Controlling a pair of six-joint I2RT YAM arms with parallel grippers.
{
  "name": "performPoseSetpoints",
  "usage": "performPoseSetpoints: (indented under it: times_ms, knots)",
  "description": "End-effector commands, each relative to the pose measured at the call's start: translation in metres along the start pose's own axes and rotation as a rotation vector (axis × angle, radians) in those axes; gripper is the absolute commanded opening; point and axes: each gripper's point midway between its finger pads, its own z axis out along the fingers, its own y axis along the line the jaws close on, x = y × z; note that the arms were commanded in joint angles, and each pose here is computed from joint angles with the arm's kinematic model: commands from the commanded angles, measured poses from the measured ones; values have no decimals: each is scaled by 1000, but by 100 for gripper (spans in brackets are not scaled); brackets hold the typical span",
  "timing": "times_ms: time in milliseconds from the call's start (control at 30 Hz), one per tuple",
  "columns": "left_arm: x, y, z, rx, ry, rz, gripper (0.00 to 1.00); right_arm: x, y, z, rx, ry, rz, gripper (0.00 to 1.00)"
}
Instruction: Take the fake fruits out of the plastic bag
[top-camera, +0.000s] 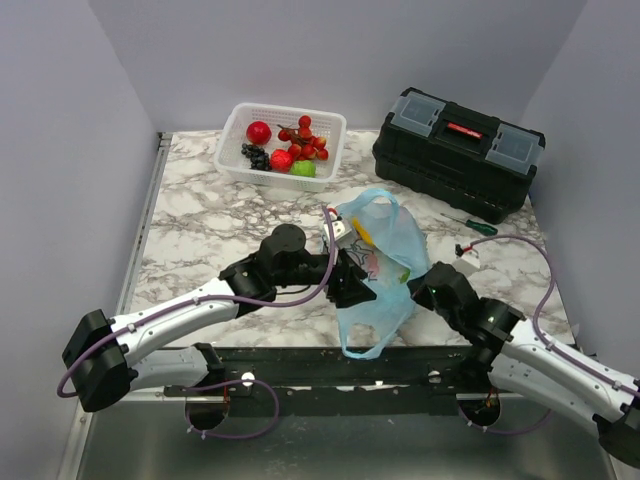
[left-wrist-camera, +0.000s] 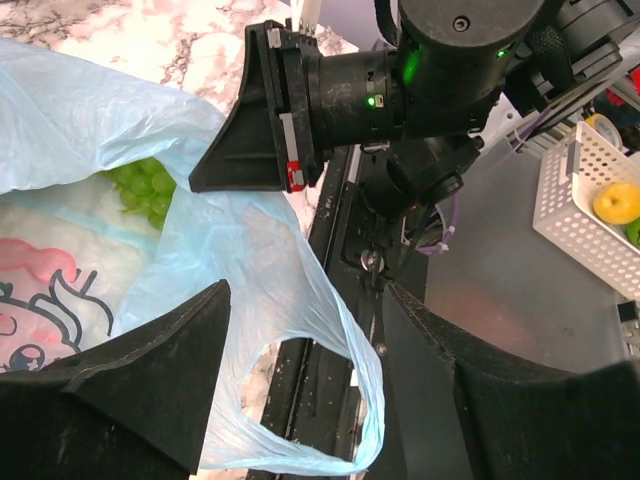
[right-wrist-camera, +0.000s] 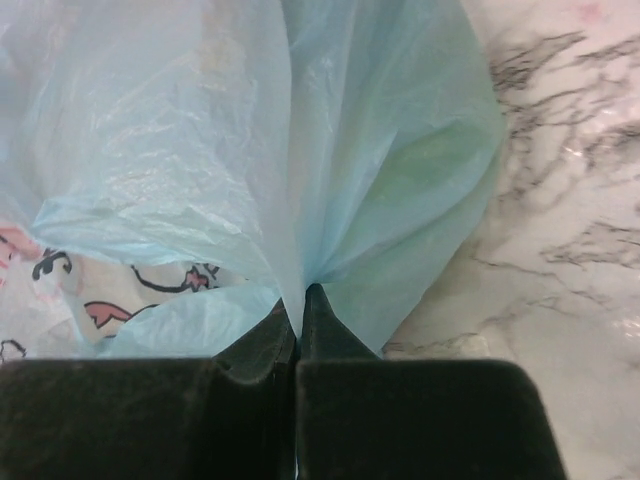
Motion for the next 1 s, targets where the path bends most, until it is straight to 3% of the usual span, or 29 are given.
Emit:
performPoseSetpoints:
  times_ms: [0, 267, 467, 733, 967]
  knots:
    - [-8, 5, -2, -43, -45, 40, 61, 3, 40, 2, -175, 22, -48, 1]
    - [-49, 25, -40, -299, -144, 90, 63, -11, 60, 0, -200, -3, -72, 1]
    - [-64, 26, -52, -350, -177, 63, 64, -13, 82, -4, -300, -2, -113, 1]
    - [-42, 36, -53, -367, -131, 15, 64, 9, 135, 0, -467, 125, -182, 1]
    - [-7, 49, -36, -344, -59, -50, 64, 34, 101, -1, -419, 201, -144, 1]
